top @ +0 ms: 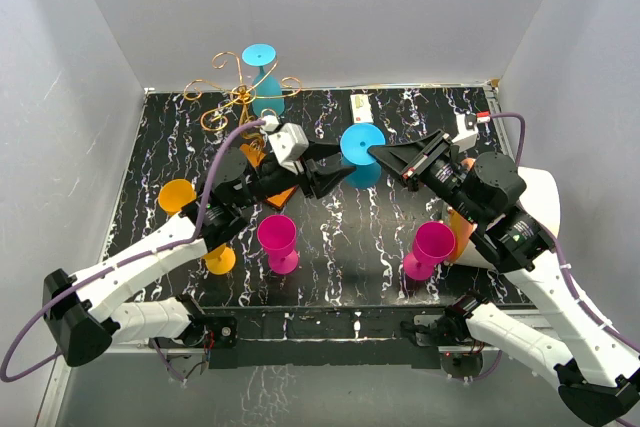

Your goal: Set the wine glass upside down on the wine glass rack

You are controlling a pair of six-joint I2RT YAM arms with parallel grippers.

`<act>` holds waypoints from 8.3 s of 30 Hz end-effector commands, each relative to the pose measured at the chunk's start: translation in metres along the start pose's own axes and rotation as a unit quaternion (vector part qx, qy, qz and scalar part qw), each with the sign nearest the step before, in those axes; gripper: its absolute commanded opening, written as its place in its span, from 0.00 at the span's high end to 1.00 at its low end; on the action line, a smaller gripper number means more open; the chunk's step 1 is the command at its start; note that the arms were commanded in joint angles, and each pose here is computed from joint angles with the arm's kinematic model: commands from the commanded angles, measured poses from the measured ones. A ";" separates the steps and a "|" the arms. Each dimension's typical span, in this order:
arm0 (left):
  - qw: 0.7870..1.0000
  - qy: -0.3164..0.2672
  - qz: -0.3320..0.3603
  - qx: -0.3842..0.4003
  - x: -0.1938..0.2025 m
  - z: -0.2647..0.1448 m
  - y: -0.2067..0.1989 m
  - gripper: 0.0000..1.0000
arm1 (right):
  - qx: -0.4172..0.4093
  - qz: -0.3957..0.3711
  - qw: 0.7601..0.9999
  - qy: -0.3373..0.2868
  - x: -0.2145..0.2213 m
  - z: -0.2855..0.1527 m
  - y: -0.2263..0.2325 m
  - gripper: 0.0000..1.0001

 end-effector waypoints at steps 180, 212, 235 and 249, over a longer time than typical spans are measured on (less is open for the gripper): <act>0.751 0.066 -0.614 -0.235 -0.001 -0.060 0.196 1.00 | 0.013 -0.108 0.981 -0.162 -0.036 -0.040 -0.009 0.36; 0.780 0.100 -0.589 -0.187 0.000 -0.023 0.192 1.00 | 0.025 -0.110 0.978 -0.173 -0.038 -0.041 -0.014 0.36; 0.777 0.114 -0.531 -0.318 0.009 -0.031 0.218 1.00 | 0.026 -0.112 0.977 -0.180 -0.039 -0.047 -0.013 0.36; 0.785 0.141 -0.494 -0.346 0.011 -0.044 0.215 0.92 | 0.028 -0.109 0.978 -0.178 -0.039 -0.046 -0.014 0.36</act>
Point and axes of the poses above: each gripper's point midway between its finger pads, its own z axis out along the fingers, its own y axis along the line the jaws close on, x = y × z, the point moved 6 cm from there along -z, back along the fingers, and after that the axes turned 9 degrees about z, right-handed, at the moved point
